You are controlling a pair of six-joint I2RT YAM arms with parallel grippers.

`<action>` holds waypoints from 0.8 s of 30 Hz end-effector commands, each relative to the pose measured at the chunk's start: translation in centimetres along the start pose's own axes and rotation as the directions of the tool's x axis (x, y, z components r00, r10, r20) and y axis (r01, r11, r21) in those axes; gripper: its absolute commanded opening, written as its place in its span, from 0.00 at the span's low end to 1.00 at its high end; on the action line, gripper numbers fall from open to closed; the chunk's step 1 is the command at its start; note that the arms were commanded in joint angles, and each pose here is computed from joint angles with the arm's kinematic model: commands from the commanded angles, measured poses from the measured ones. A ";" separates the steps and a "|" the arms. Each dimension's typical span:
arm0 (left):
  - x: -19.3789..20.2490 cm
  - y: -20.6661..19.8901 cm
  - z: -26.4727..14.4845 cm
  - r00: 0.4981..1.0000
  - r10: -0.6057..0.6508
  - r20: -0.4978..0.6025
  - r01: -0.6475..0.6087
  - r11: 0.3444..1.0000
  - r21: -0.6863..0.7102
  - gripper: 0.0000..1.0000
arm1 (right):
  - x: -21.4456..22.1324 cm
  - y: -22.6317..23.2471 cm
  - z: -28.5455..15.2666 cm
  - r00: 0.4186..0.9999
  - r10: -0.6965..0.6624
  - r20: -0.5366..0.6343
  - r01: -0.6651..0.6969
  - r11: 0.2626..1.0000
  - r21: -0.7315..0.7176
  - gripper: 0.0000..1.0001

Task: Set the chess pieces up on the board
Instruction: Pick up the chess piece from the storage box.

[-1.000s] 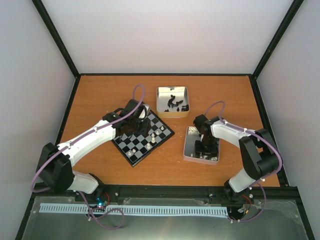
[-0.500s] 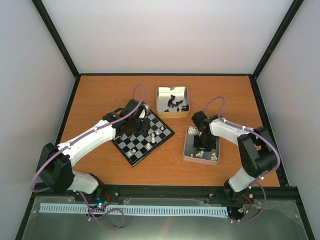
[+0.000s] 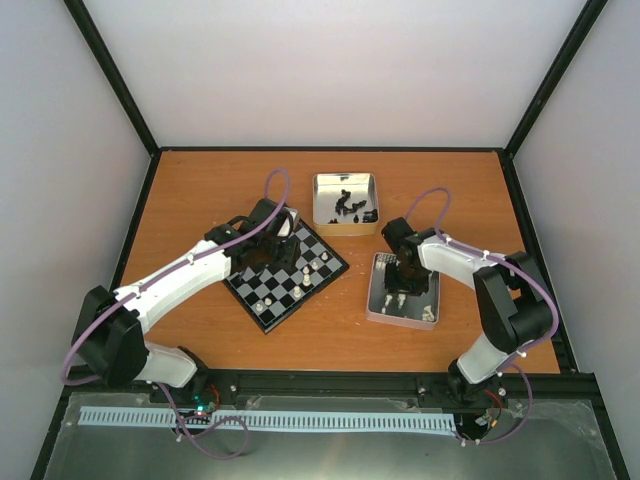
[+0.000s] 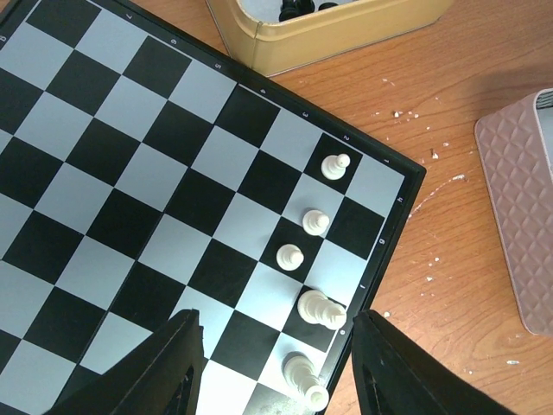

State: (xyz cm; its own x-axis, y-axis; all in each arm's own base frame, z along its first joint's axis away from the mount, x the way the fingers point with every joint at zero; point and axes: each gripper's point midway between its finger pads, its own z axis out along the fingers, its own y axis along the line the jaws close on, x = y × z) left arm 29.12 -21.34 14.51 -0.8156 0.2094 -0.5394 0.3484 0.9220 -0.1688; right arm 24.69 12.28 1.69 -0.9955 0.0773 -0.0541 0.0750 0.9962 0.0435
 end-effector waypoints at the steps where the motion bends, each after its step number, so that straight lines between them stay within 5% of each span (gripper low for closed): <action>1: -1.3 -0.2 -1.0 0.999 0.000 0.051 -0.001 1.000 0.012 0.47 | -0.5 0.1 0.3 1.000 0.005 0.027 -0.005 1.000 0.005 0.31; 8: -1.6 -0.3 -1.5 0.998 0.001 0.065 -0.003 1.000 0.019 0.47 | -0.9 -0.1 0.4 0.999 0.024 0.044 -0.025 1.000 0.020 0.21; 15: -2.2 -1.3 -2.5 0.993 -0.008 0.118 -0.003 0.996 0.088 0.48 | -2.6 0.3 -3.0 0.981 0.070 0.181 -0.063 0.997 -0.042 0.20; 24: -4.7 -7.8 -4.5 0.952 -0.006 0.307 -0.137 0.887 0.442 0.56 | -5.8 5.5 -9.4 0.918 0.290 0.271 -0.161 0.896 -0.414 0.20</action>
State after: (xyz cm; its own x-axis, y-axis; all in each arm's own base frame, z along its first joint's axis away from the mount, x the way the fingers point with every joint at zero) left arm 27.97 -24.56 18.02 -0.7397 0.1566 -0.6544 0.4788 0.8059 -0.3484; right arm 28.00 14.00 7.92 -0.9299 0.2353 -0.2826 0.1678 0.9553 0.2436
